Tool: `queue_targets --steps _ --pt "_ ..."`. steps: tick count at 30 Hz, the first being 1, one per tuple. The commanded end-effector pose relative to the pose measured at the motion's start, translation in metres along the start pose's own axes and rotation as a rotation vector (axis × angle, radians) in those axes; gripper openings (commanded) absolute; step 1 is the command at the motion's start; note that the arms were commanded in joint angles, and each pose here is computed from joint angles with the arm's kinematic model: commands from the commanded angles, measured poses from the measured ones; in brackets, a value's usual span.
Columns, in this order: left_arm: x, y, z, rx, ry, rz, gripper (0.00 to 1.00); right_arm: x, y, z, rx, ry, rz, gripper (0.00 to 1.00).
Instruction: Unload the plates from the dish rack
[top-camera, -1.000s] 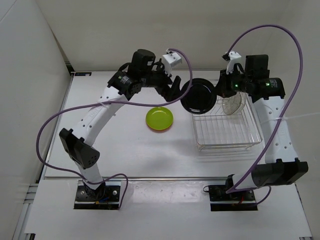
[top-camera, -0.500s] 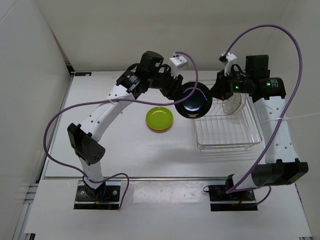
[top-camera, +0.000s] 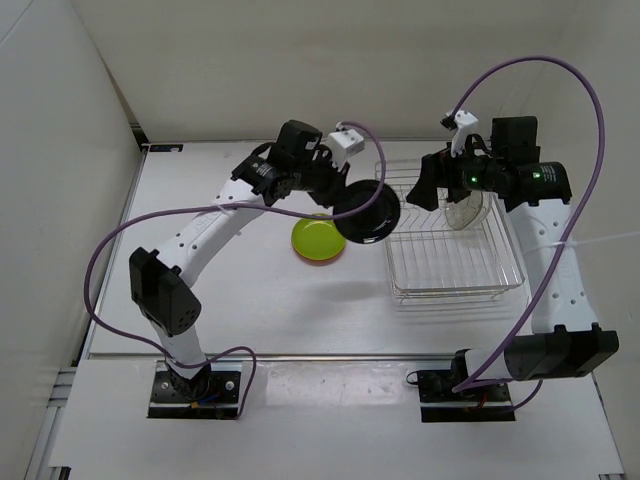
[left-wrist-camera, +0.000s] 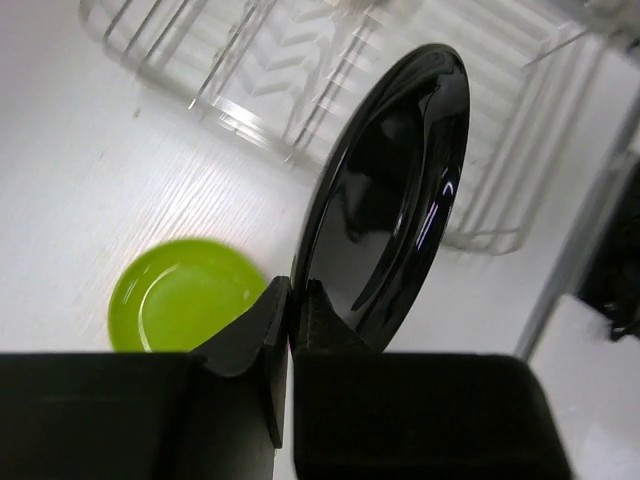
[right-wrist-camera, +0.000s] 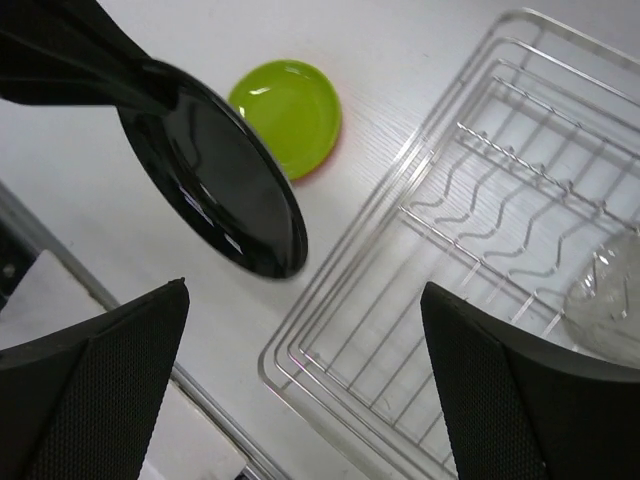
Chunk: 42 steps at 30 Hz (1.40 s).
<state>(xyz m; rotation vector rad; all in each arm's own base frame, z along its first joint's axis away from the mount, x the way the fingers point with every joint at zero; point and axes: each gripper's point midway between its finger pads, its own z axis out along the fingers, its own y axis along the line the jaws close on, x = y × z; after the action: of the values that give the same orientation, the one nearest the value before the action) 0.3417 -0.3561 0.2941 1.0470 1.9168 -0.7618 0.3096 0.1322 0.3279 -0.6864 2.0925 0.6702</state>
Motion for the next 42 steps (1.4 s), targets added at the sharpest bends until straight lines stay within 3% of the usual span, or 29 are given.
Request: queue_targets --steps 1,6,9,18,31,33,36,42 --pt "0.026 0.043 -0.025 -0.145 0.016 0.010 0.11 -0.005 -0.021 -0.006 0.142 -0.033 -0.007 1.00" --pt "0.095 0.102 -0.027 -0.241 0.094 -0.066 0.11 0.004 -0.031 -0.002 0.184 -0.009 0.016 1.00" --pt "0.108 0.118 -0.024 -0.242 0.106 -0.101 0.11 0.007 -0.031 0.000 0.182 -0.001 0.020 1.00" --pt "0.122 0.150 -0.008 -0.206 0.106 -0.204 0.11 0.011 -0.034 0.001 0.189 0.010 0.017 1.00" --pt "0.140 0.156 0.018 -0.130 0.150 -0.285 0.11 0.020 -0.036 0.000 0.209 0.027 0.015 1.00" --pt "0.140 0.158 0.020 -0.130 0.150 -0.285 0.14 0.028 -0.036 0.000 0.219 0.033 0.018 1.00" --pt "0.144 0.158 0.022 -0.129 0.158 -0.302 0.28 0.031 -0.038 0.000 0.229 0.037 0.019 1.00" --pt "0.152 0.161 0.026 -0.135 0.178 -0.313 0.32 0.032 -0.040 0.000 0.238 0.039 0.019 1.00"
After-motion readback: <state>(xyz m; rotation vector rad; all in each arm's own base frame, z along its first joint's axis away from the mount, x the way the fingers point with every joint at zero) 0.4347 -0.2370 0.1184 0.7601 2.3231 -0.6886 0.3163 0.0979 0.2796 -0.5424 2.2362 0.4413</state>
